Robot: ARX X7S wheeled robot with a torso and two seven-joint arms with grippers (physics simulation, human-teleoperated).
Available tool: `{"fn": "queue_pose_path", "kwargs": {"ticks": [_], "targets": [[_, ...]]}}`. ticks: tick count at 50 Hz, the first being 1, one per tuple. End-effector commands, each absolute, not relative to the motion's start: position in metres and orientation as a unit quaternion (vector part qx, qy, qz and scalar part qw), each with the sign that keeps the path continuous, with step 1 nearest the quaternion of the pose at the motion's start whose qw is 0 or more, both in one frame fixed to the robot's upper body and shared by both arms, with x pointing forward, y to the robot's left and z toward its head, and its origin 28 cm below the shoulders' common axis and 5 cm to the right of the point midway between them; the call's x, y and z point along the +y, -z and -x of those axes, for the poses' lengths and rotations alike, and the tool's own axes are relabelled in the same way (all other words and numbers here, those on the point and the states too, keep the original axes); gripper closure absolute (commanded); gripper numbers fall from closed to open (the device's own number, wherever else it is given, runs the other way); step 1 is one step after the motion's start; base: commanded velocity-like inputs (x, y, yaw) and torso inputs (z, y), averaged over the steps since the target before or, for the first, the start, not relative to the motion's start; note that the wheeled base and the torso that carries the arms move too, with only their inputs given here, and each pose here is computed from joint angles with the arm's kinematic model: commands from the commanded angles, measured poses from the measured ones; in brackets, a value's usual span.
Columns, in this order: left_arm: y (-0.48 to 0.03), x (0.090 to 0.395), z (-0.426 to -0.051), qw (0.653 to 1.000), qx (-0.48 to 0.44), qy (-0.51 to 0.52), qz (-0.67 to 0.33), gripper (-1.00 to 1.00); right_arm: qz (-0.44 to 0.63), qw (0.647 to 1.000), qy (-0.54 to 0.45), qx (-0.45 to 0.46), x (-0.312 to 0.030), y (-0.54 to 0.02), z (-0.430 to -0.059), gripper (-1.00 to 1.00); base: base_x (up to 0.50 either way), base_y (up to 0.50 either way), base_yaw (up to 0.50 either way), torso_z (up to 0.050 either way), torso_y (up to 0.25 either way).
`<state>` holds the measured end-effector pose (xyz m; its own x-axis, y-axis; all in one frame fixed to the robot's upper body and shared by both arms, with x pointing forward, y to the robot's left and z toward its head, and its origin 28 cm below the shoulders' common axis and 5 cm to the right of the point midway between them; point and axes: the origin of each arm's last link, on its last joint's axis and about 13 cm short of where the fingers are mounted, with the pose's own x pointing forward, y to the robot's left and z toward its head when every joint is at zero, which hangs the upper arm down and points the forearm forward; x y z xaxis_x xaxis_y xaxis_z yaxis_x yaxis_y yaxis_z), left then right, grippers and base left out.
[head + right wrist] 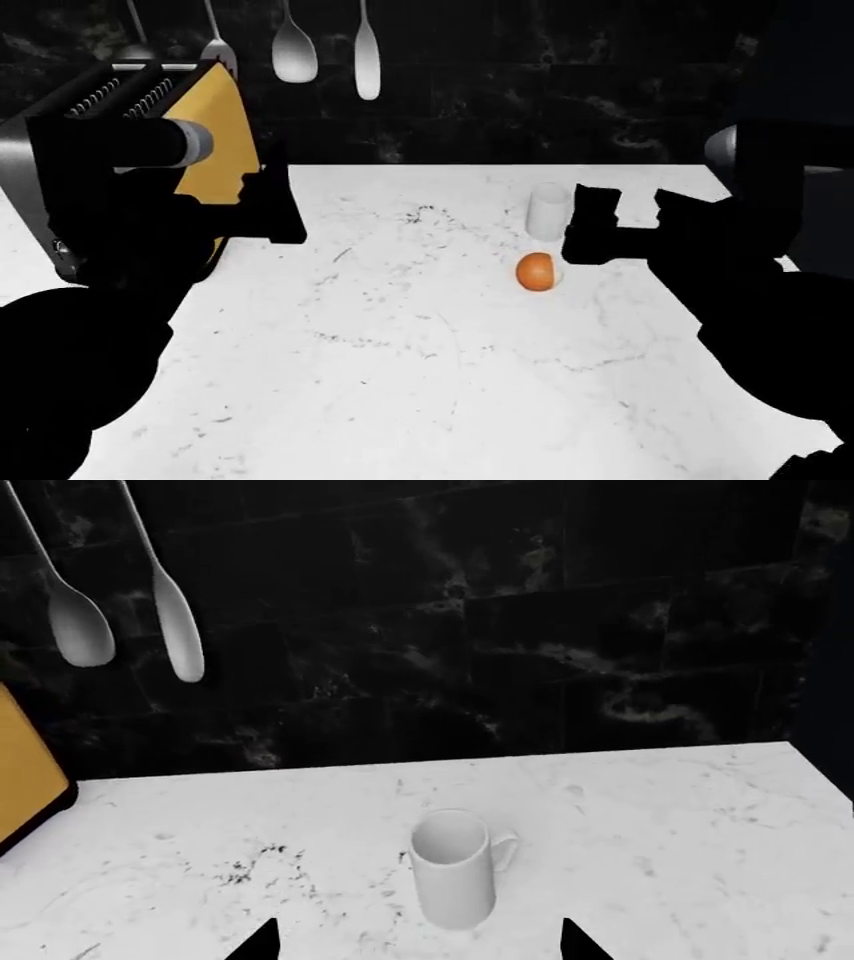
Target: Pick the egg from the counter and place it in the cabinet.
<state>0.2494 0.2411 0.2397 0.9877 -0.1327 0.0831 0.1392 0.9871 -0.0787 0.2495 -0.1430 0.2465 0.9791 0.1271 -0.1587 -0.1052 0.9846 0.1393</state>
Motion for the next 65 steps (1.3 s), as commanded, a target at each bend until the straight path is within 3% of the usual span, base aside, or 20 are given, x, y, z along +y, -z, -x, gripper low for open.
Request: {"fn": "queue_pose_path", "kwargs": {"ticks": [1,32,65], "targets": [[-0.234,0.242,-0.249,0.996,-0.032,0.068,0.042,-1.00,-0.069,0.984,-0.070,0.147,-0.141,-0.245,-0.251,-1.00,0.00,0.00,0.00,0.000,0.000],[-0.222,0.245,-0.254,0.997,-0.020,0.061,0.050,-1.00,-0.036,0.955,-0.106,0.276,-0.136,-0.261,-0.252,-1.00,0.00,0.00,0.00,0.000,0.000],[-0.208,0.248,-0.258,0.997,-0.003,0.053,0.058,-1.00,0.006,0.940,-0.134,0.315,-0.126,-0.243,-0.262,-1.00,0.00,0.00,0.00,0.000,0.000]]}}
